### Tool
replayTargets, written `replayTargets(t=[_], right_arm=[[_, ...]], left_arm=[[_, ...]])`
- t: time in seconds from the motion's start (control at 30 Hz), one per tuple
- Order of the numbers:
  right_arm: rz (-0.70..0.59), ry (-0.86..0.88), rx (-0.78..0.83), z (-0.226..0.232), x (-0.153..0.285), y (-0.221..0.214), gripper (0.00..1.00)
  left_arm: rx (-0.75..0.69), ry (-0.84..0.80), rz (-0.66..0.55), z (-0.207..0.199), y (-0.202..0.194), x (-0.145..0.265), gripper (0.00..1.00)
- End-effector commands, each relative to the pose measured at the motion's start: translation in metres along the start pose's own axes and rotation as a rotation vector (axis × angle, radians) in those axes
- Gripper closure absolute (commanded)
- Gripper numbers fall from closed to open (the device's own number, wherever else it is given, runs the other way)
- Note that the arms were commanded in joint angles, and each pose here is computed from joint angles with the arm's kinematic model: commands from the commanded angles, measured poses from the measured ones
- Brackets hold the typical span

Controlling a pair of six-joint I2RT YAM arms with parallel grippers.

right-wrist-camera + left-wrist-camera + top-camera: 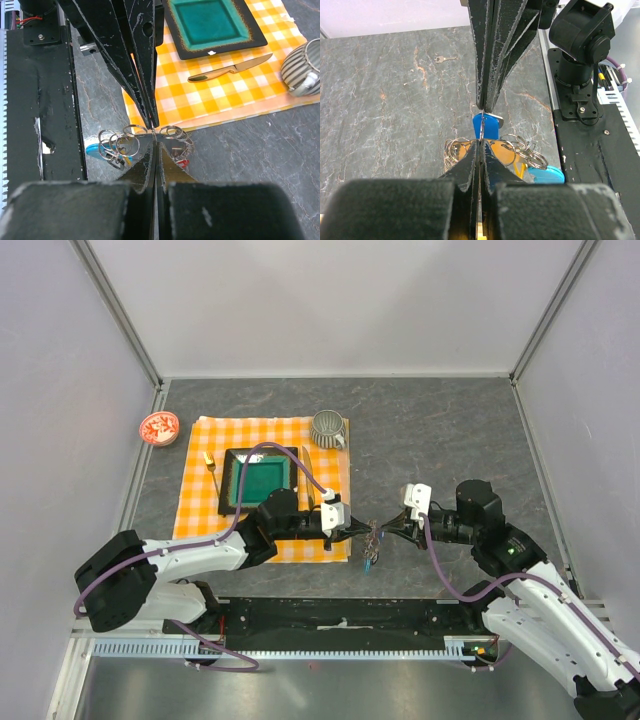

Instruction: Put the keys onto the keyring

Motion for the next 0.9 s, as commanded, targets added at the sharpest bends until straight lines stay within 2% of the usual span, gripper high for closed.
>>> replayTargets(t=[0.0, 0.87], right_arm=[[-0.017, 0.032, 0.016, 0.0037, -0.001, 0.0034, 1.0], [-0.02, 0.022, 0.018, 0.0018, -0.0023, 0.0036, 1.0]], left_arm=[[-0.03, 0.037, -0.095, 0.0104, 0.0228, -0.0033, 0.98], [-0.027, 0.033, -0.097, 0.0099, 0.0221, -0.0035, 0.98]])
Point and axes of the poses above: each gripper's point midway between its finger pads, its own x axis back along the fingers, its own z axis along the line the jaws close on, y = z × x, the point moved 7 cm from there along x, back along the fingers, and after that the axes turned 11 degrees about -x, right-handed, at the moved point
